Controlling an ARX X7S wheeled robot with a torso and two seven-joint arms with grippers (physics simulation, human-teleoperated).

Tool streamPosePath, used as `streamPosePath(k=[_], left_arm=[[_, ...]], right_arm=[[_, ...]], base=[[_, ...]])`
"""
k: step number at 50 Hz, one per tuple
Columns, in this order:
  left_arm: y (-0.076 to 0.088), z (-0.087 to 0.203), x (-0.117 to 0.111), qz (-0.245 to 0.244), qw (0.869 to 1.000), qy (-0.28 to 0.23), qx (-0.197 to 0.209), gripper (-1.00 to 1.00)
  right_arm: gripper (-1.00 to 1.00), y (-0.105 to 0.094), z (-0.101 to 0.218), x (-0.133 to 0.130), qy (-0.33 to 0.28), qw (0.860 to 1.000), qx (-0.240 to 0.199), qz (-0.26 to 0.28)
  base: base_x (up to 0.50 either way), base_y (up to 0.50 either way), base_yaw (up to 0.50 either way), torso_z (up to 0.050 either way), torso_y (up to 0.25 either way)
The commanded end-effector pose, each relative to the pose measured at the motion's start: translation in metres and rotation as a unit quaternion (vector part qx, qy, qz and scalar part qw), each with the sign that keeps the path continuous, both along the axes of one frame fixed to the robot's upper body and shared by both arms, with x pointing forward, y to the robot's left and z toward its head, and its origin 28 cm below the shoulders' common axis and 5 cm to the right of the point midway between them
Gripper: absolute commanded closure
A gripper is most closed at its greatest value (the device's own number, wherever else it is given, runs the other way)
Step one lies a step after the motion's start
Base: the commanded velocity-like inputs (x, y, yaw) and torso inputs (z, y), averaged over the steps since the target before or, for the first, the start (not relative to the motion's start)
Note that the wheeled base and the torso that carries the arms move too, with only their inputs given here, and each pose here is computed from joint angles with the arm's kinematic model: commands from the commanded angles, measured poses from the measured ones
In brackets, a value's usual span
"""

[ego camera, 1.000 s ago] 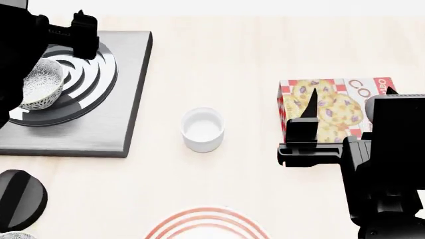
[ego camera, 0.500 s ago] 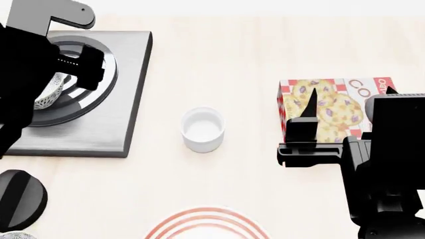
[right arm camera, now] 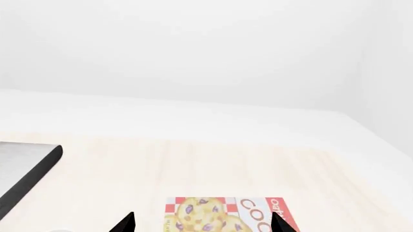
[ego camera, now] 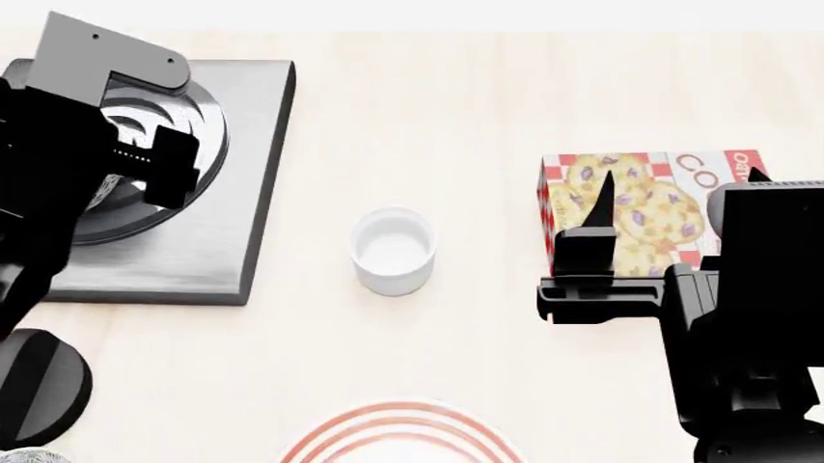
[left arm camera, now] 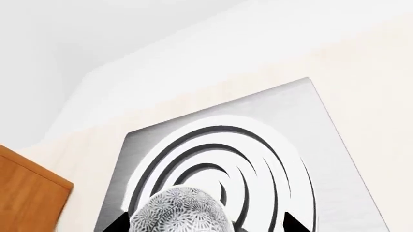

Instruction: Pick the akita bowl on the stove and place it on the plate.

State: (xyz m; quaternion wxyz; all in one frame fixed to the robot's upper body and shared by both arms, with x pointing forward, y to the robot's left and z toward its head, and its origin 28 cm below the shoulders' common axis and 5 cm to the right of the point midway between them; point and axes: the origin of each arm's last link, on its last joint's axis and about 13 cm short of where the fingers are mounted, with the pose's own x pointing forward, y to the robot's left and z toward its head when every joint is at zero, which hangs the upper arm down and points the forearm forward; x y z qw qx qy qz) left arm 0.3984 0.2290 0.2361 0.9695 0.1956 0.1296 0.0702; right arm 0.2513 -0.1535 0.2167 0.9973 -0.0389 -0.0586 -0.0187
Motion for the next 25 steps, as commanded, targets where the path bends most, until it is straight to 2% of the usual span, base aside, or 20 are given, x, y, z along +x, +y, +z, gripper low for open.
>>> streamPosePath(k=[1,25], left_arm=[[0.001,-0.009,-0.001,0.006,1.000,0.011,0.006,-1.00],[0.005,-0.021,-0.002,0.020,0.999,0.030,0.009,-1.00]], right_arm=[[-1.00,0.000,0.000,0.000,0.000,1.000,0.000,0.000],[-1.00,0.000,0.000,-0.001,0.001,1.000,0.001,0.000]], base=[[0.00,0.00,0.00,0.000,0.000],[0.00,0.00,0.00,0.000,0.000]])
